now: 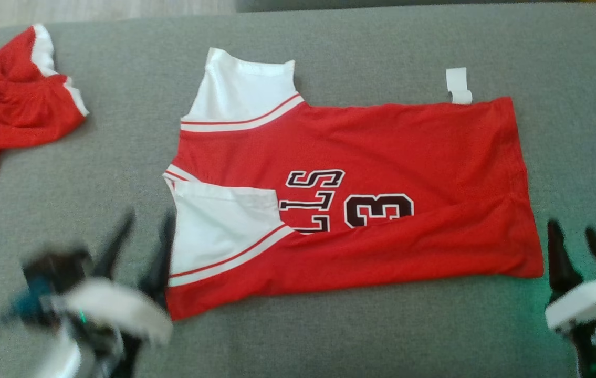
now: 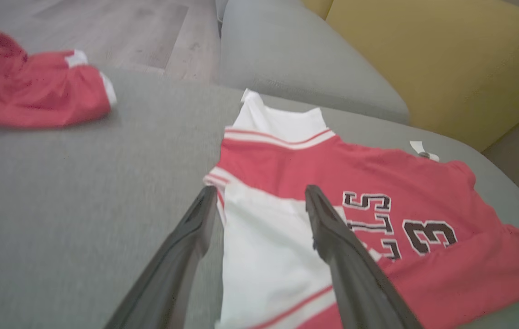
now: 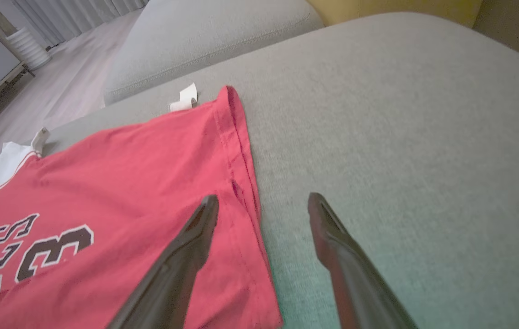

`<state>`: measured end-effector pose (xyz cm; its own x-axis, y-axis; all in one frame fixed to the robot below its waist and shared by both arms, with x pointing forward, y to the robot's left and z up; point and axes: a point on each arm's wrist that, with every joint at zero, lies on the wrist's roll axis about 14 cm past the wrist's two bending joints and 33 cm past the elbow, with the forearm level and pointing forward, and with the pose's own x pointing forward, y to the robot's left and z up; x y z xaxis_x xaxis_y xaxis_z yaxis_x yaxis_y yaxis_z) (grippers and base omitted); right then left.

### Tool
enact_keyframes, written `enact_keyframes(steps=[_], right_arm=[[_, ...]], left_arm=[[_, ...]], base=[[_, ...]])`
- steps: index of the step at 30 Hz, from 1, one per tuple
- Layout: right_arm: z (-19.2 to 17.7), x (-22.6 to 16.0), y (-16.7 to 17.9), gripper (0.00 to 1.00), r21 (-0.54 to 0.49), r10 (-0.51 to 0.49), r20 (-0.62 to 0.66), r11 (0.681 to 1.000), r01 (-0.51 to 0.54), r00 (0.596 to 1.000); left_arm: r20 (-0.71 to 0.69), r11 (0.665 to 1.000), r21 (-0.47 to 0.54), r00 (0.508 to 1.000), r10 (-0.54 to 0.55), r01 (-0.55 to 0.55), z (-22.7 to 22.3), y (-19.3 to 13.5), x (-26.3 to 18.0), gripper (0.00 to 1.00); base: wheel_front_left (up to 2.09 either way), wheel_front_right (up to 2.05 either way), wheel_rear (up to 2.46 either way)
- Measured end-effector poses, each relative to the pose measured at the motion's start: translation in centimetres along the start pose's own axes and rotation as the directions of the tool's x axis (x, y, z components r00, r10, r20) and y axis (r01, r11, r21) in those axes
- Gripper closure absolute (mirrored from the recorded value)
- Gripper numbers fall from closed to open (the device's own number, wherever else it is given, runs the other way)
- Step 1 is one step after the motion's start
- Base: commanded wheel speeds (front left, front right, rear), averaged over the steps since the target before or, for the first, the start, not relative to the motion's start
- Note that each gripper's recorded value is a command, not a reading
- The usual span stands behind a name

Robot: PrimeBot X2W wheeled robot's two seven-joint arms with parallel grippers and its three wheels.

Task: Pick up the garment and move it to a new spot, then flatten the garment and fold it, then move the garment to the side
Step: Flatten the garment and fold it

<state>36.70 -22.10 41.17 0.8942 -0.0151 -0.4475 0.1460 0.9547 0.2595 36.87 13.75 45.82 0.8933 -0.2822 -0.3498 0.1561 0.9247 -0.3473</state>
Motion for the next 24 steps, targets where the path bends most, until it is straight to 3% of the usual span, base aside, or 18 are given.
enact_keyframes(steps=[6,11,18,24], right_arm=[[4.7,2.0,1.9,0.00,-0.063,0.041,0.096,0.997,-0.035,0.995],[6.8,3.8,3.6,0.00,-0.108,0.081,0.136,0.992,-0.066,0.987],[5.9,5.5,4.0,0.00,-0.128,0.091,0.102,0.989,-0.078,0.991],[5.0,6.9,2.8,0.00,-0.143,0.062,0.085,0.989,-0.050,0.994]], left_arm=[[0.158,0.964,0.241,0.976,-0.152,0.111,11.0,-2.5,5.2,0.00],[0.136,0.927,0.349,0.971,-0.195,0.137,15.3,-3.2,10.2,0.00],[-0.024,0.895,0.418,0.987,-0.160,0.156,13.0,-1.3,16.4,0.00],[-0.186,0.908,0.387,0.978,-0.096,0.162,7.3,1.4,21.6,0.00]], base=[[0.00,0.00,0.00],[0.00,0.00,0.00],[0.00,0.00,0.00],[0.00,0.00,0.00]])
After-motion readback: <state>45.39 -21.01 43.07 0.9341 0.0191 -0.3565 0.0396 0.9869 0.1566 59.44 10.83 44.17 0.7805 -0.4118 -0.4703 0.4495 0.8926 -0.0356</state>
